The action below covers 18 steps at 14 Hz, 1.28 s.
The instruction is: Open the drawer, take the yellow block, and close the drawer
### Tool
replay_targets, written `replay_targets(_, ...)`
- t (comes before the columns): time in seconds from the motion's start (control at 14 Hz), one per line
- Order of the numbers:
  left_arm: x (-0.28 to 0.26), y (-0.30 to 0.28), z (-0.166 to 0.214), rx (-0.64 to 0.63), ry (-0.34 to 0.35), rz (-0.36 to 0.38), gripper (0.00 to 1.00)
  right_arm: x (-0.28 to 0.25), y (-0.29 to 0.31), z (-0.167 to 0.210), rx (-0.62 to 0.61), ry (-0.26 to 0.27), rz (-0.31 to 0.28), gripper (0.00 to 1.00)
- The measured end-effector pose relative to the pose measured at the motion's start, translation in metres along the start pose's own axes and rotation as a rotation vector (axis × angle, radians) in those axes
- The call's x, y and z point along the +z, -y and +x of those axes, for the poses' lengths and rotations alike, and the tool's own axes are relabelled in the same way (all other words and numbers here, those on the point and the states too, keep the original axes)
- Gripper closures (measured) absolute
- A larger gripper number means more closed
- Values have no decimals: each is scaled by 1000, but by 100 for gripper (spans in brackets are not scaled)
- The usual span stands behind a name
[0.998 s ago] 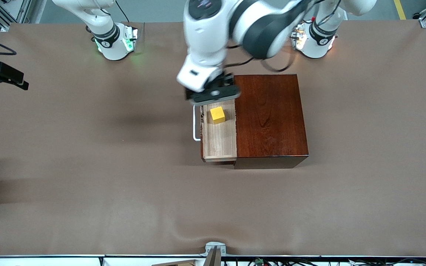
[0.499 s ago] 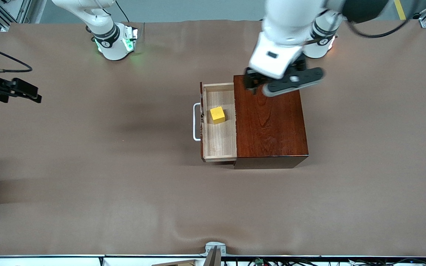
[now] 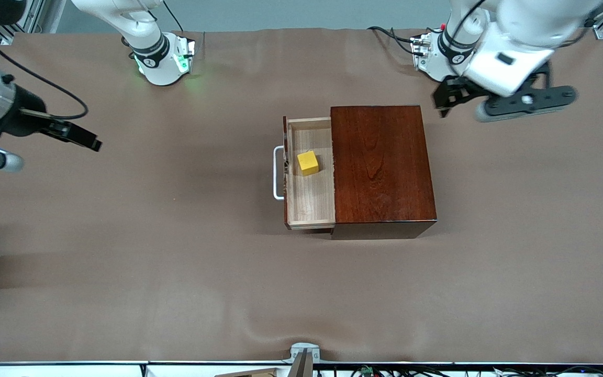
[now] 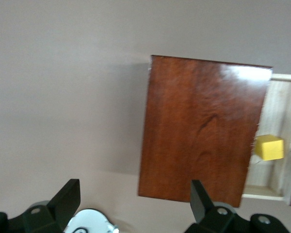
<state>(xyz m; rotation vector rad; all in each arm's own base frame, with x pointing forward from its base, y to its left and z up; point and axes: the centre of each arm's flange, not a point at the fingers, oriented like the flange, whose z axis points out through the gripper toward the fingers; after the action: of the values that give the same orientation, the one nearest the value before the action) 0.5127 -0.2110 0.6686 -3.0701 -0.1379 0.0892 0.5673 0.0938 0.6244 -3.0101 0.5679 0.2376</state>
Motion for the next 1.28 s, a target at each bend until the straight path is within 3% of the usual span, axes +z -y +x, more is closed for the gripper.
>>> replay_targets(0.43, 24, 90, 11, 34, 43, 2, 0, 35, 74, -25, 164, 22, -29, 0)
replay_targets(0.86, 39, 136, 5, 17, 23, -10, 0, 76, 150, -58, 325, 17, -41, 0)
replay_targets(1.28, 28, 155, -12, 60, -19, -20, 0, 122, 229, -100, 504, -18, -6, 0)
